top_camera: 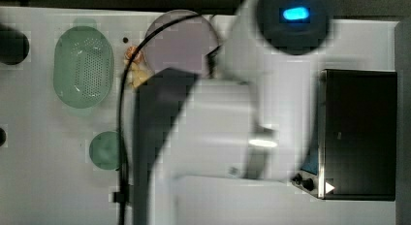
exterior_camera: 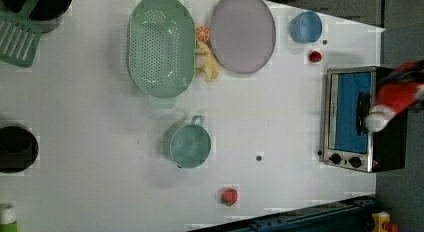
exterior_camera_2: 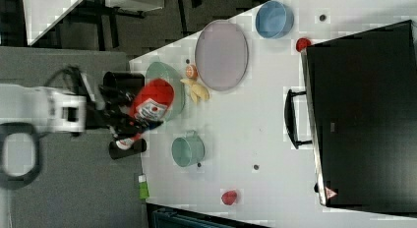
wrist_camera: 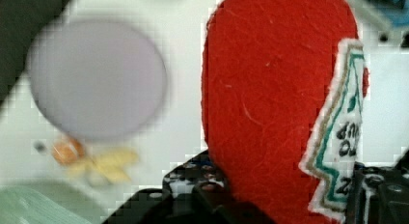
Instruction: Pick Ketchup from oven and place it on table.
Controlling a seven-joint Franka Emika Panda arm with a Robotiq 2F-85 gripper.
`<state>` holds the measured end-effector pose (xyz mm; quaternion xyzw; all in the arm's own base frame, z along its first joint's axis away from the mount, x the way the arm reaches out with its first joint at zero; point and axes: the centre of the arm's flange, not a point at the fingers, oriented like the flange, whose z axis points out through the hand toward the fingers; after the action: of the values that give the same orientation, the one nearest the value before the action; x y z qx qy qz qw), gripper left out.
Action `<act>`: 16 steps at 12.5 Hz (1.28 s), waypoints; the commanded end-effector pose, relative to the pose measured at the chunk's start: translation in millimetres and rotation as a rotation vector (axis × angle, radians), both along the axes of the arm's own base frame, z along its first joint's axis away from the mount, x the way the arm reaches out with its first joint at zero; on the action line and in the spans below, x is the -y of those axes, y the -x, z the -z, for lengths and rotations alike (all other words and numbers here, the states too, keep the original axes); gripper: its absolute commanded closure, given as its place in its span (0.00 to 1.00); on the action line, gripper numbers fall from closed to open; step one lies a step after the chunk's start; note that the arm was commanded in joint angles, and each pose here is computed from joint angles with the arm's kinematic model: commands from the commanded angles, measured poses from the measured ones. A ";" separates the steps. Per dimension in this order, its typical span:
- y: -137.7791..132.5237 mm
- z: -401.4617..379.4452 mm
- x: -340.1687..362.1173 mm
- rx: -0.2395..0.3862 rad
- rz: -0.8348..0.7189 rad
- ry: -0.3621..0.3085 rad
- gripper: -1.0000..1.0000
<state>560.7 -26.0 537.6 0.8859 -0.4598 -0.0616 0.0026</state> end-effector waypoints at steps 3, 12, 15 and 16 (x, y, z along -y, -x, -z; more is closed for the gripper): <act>12.9 97.0 -2.4 -0.063 0.053 0.030 0.36; 30.9 297.9 -0.8 -0.041 0.062 0.071 0.36; 30.0 332.1 -2.4 -0.036 0.057 0.081 0.13; 28.4 334.7 -2.0 -0.025 0.057 0.083 0.02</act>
<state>520.2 -26.8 183.0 0.8816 -0.4624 -0.0729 0.0612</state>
